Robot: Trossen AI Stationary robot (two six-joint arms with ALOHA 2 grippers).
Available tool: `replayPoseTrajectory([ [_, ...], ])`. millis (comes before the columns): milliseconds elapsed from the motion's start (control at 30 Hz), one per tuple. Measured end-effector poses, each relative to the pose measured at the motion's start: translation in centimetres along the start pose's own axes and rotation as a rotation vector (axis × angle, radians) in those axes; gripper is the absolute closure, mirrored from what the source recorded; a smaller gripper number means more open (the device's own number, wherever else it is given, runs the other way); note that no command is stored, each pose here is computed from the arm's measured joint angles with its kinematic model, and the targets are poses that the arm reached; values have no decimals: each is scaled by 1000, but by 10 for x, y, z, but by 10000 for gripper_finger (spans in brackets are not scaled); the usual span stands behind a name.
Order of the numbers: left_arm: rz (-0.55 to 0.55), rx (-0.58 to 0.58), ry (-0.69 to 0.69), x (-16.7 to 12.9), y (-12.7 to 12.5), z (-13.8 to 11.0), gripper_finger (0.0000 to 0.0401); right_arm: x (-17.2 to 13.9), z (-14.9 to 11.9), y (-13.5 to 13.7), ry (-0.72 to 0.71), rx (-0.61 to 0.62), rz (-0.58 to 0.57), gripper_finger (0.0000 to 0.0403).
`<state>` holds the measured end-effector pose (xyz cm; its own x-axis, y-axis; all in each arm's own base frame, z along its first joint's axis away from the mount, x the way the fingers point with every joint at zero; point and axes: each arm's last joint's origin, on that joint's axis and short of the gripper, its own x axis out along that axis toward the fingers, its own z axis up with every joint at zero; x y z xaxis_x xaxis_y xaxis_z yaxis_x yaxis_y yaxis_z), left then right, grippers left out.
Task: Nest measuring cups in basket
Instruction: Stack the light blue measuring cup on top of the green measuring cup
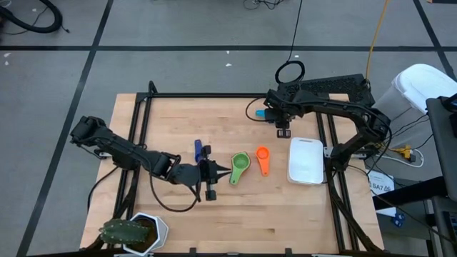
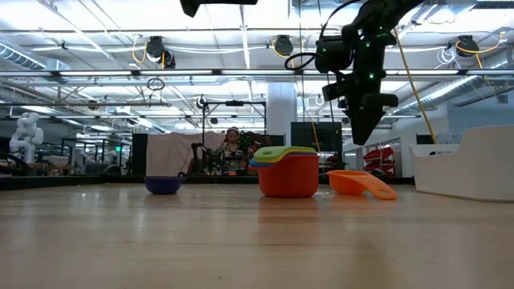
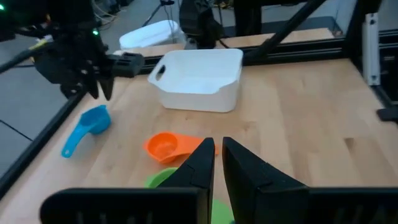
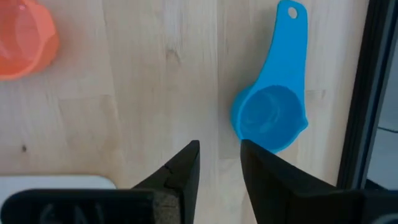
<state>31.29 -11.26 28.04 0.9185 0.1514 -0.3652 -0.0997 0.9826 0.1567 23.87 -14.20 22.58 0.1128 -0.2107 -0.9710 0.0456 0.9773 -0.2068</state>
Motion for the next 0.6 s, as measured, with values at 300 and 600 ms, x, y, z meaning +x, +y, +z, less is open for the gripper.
replayPoseTrajectory([
  [300, 38, -1, 24, 6, 13, -1, 364, 20, -4, -3, -88, -32, 18, 293],
  [600, 49, -10, 26, 9, 19, -1, 364, 32, -20, -25, -109, 24, -19, 293],
])
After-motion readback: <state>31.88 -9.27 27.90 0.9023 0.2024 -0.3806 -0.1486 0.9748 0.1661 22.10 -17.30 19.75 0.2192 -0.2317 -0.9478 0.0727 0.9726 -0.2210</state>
